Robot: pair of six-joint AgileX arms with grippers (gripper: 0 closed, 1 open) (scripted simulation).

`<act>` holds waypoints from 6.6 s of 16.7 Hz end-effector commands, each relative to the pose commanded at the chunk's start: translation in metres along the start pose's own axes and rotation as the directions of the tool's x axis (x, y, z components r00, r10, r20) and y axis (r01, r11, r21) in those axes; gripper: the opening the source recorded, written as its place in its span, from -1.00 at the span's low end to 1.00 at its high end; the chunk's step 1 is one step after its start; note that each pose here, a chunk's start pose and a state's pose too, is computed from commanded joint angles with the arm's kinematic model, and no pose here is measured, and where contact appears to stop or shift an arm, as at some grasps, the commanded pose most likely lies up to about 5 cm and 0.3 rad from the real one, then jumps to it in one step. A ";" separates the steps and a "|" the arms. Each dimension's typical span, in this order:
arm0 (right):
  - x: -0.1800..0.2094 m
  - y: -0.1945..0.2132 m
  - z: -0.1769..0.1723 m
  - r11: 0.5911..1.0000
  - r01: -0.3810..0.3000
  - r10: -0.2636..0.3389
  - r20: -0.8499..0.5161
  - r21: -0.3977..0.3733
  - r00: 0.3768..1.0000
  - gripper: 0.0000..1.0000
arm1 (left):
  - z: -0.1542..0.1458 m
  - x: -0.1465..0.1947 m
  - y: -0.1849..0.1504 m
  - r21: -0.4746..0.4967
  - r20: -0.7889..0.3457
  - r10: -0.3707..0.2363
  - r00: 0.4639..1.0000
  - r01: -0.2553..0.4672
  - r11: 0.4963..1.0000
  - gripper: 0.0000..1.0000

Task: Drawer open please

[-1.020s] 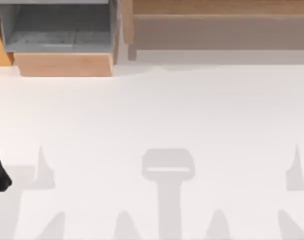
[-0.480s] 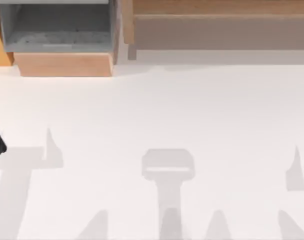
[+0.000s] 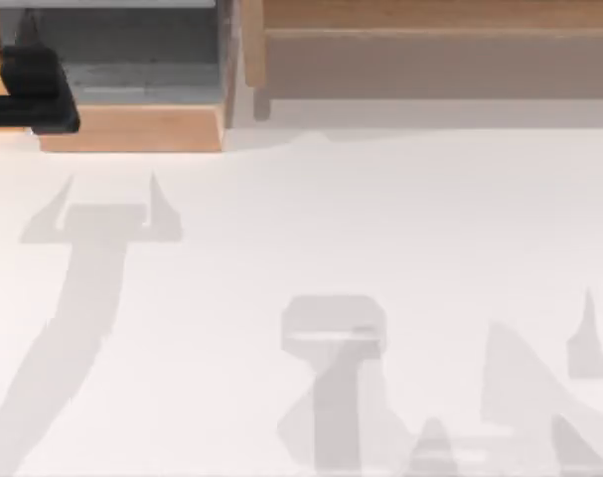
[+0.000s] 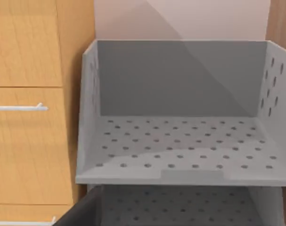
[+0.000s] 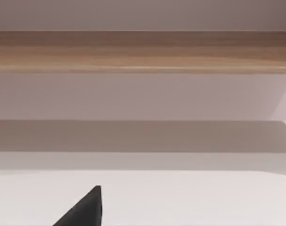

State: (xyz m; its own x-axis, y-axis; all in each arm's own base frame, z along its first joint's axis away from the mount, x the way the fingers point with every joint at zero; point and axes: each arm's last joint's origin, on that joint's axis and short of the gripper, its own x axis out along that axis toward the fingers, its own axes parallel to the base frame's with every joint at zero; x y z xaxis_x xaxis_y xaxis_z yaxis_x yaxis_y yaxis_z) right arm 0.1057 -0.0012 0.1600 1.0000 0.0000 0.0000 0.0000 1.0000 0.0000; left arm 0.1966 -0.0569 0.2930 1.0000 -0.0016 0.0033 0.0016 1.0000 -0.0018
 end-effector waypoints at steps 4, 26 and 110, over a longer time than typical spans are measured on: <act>0.000 0.000 0.000 1.000 0.000 0.000 0.000 0.000 1.000 1.00 | 0.011 0.029 -0.022 0.002 -0.005 0.001 1.000 -0.001 1.000 1.00; 0.000 0.000 0.000 1.000 0.000 0.000 0.000 0.000 1.000 1.00 | -0.086 0.194 0.147 0.853 0.014 0.102 0.995 -0.065 0.517 1.00; 0.000 0.000 0.000 1.000 0.000 0.000 0.000 0.000 1.000 1.00 | -0.206 0.053 0.233 0.999 -0.030 -0.015 0.999 0.031 0.015 -1.00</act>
State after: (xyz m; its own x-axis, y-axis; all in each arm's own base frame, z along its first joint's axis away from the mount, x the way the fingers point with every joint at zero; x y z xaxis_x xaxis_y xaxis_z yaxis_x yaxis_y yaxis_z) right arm 0.1057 -0.0012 0.1600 1.0000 0.0000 0.0000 0.0000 1.0000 0.0000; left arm 0.2511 0.1751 0.0869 0.9995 -0.0171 -0.0270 0.0273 0.0169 0.9995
